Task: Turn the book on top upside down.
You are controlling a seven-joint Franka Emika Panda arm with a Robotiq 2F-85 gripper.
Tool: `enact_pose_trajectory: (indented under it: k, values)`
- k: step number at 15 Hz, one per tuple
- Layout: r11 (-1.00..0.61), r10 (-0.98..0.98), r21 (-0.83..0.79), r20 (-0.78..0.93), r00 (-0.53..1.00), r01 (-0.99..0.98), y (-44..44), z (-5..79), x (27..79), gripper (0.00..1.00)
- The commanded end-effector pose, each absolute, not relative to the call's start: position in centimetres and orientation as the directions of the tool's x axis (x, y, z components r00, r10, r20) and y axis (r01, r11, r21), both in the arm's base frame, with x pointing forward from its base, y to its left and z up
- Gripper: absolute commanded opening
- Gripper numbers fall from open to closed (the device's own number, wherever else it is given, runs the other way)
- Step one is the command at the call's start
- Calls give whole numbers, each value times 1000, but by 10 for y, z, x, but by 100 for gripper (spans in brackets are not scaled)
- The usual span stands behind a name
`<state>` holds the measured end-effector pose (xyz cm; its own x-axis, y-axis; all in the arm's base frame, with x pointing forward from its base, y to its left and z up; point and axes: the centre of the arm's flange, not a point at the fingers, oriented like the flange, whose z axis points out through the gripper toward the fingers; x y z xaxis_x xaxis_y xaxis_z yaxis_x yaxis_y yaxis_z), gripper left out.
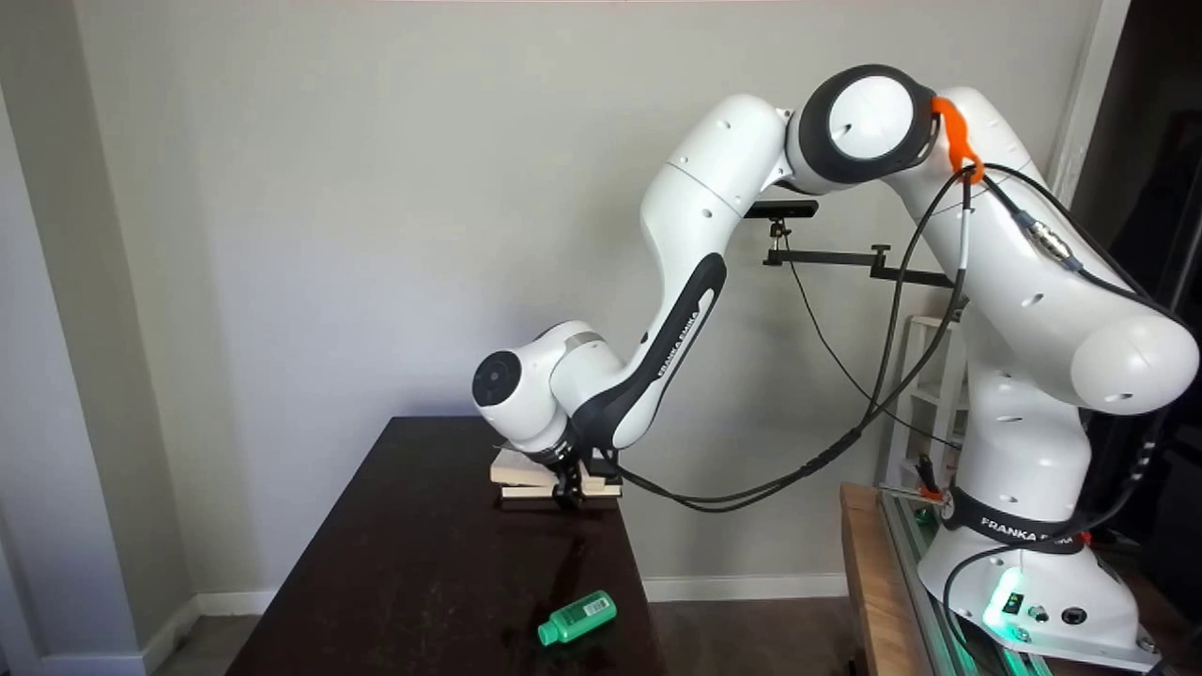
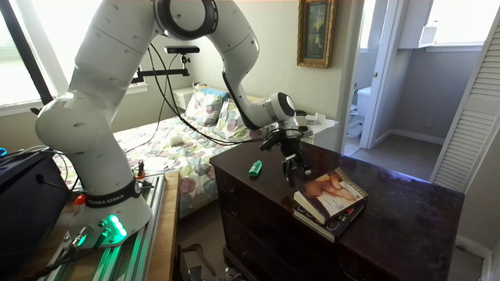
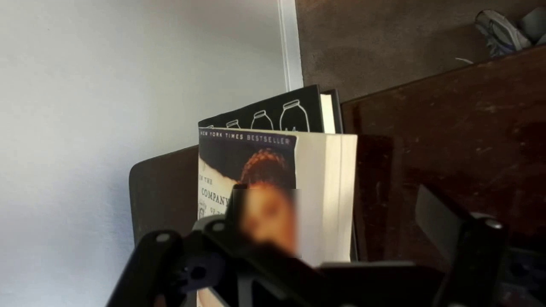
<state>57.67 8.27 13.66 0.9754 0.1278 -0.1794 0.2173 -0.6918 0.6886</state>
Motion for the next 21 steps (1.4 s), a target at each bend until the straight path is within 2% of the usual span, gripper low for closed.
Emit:
enact_pose_trajectory:
  k: [1,7,8,9,14,17,20,21]
  values:
    - [-710,136,675,-149,979,201,79,120,573,100]
    - [-686,148,707,-94,984,171,66,111,575,100]
    - [-682,147,712,-92,985,168,64,111,575,77]
    - [-681,144,713,-92,985,166,63,111,575,74]
    - [-671,136,723,-96,986,163,57,112,576,36]
    - [-677,127,718,-102,987,162,55,115,576,18]
    - [-743,90,650,-141,986,161,61,142,579,12]
    - [-767,77,622,-148,986,154,62,156,581,7]
